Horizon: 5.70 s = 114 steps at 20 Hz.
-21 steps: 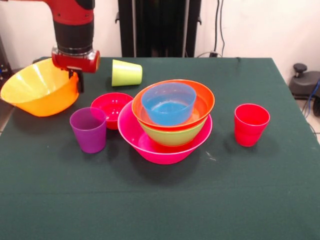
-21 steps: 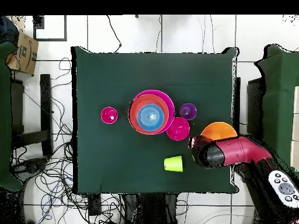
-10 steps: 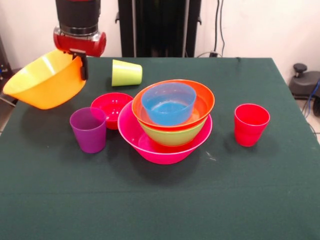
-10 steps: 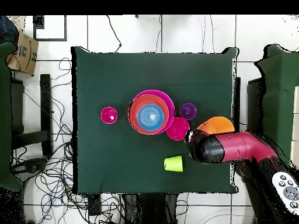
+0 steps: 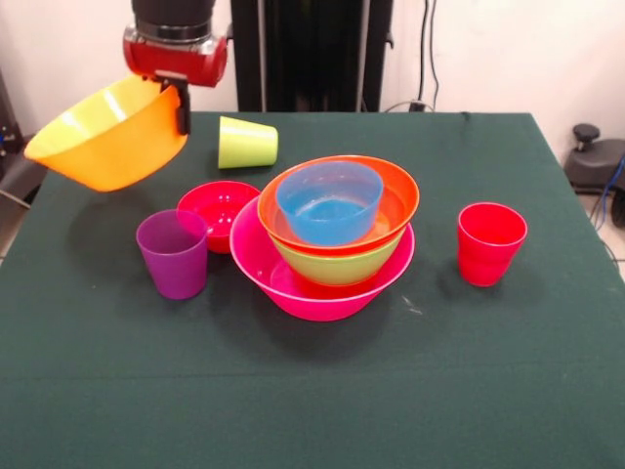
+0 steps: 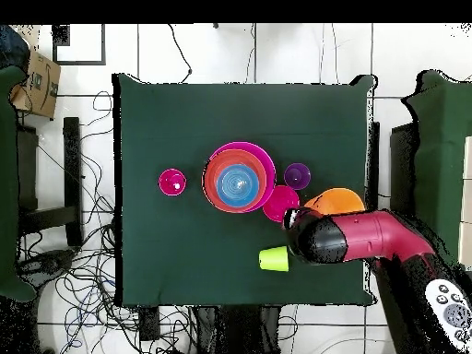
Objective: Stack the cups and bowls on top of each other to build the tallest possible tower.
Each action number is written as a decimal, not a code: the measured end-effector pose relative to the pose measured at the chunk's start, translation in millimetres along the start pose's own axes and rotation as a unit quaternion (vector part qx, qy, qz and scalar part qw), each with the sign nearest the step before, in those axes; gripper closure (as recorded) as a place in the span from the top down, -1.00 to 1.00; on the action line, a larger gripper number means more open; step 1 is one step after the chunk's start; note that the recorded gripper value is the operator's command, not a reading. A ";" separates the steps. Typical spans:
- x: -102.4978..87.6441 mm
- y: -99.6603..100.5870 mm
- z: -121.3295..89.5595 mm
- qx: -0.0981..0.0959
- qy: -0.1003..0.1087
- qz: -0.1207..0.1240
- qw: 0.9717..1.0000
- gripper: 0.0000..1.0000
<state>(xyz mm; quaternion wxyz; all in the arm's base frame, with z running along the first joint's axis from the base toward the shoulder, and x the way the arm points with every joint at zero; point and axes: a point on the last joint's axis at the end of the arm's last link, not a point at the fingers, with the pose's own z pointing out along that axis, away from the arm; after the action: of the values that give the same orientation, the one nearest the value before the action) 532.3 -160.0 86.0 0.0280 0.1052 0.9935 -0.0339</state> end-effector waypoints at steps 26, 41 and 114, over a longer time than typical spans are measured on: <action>-6.7 124.8 -135.8 0.080 0.092 -0.030 0.992 -1.00; -50.9 205.1 -169.7 0.058 0.055 -0.044 0.996 -1.00; -127.4 214.4 -139.4 0.039 0.047 0.034 0.998 -1.00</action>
<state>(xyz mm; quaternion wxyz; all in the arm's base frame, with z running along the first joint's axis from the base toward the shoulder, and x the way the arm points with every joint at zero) 695.1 33.0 219.6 -0.0219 0.1418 0.9874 -0.0665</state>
